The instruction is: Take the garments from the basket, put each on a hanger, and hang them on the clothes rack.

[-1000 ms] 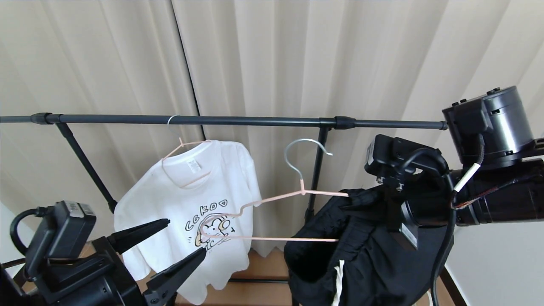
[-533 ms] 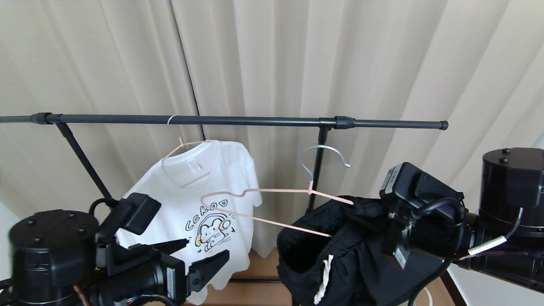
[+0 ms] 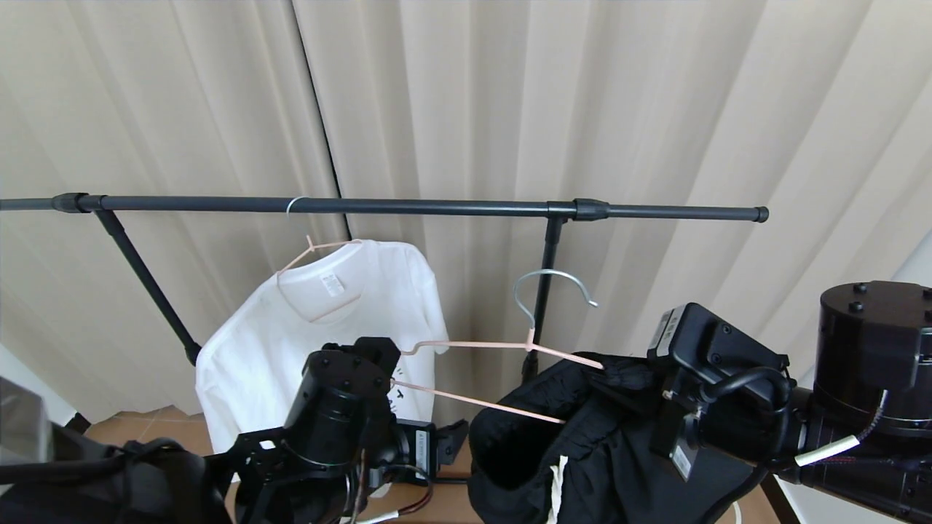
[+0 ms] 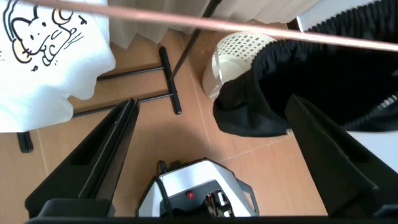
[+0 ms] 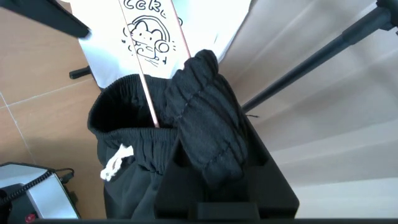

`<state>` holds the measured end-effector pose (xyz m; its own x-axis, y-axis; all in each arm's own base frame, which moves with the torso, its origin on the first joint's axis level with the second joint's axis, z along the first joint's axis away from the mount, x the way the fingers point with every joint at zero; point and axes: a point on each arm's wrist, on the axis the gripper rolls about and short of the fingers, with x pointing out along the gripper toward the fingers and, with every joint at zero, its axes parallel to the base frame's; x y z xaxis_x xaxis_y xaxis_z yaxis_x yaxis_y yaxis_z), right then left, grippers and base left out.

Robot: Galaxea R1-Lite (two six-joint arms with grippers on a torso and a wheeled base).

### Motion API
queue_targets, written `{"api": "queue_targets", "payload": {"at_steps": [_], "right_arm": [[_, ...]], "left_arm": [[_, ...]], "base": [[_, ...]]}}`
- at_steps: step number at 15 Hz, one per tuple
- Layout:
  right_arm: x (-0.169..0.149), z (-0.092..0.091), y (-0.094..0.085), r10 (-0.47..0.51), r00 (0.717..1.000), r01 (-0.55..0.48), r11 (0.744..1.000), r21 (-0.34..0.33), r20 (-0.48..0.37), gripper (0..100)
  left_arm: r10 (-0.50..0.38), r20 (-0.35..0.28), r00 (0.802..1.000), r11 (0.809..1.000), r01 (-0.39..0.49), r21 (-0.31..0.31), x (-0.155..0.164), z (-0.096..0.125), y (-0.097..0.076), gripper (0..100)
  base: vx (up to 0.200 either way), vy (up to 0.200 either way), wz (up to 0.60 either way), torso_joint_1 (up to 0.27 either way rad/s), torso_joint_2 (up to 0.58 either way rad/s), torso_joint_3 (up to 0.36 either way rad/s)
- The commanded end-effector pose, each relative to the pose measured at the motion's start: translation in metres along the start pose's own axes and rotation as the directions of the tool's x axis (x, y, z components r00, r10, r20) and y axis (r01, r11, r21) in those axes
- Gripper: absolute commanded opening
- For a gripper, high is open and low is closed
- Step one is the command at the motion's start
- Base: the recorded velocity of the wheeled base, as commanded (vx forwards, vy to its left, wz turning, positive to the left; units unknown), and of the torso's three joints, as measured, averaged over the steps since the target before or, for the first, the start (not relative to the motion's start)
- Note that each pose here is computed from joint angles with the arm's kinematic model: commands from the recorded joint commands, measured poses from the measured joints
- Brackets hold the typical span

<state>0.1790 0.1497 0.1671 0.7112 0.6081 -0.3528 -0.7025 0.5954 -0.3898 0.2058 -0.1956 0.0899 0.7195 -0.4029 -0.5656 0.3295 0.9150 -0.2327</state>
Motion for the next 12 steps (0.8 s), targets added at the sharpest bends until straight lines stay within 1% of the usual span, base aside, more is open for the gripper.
{"api": "queue_targets", "payload": {"at_steps": [1,4,8,11,12], "right_arm": [[0.0,0.001,0.0,0.0,1.0,0.0,1.0,0.001,0.004,0],[-0.001,0.003,0.001,0.005,1.0,-0.005,1.0,0.011,0.014,0],[-0.005,0.005,0.001,0.001,1.0,-0.001,1.0,0.019,0.027,0],[-0.007,0.007,0.0,-0.002,0.999,0.001,1.0,0.018,0.036,0],[-0.008,0.007,0.0,-0.005,0.999,0.004,1.0,0.019,0.04,0]], "left_arm": [[0.0,-0.038,0.999,1.0,0.001,0.023,0.028,-0.012,-0.01,100],[-0.02,-0.027,0.999,0.999,0.021,0.032,0.038,-0.017,-0.017,100],[-0.005,-0.043,0.999,0.999,0.007,0.038,0.047,-0.025,-0.016,100],[-0.016,-0.018,1.0,0.999,0.017,0.036,0.056,-0.027,-0.017,100],[0.008,-0.011,1.0,0.999,-0.007,0.041,0.06,-0.029,-0.016,100]], "base": [[0.0,0.0,0.0,0.0,0.0,0.0],[0.0,0.0,0.0,0.0,0.0,0.0],[0.0,0.0,0.0,0.0,0.0,0.0],[0.0,0.0,0.0,0.0,0.0,0.0],[0.0,0.0,0.0,0.0,0.0,0.0]]}}
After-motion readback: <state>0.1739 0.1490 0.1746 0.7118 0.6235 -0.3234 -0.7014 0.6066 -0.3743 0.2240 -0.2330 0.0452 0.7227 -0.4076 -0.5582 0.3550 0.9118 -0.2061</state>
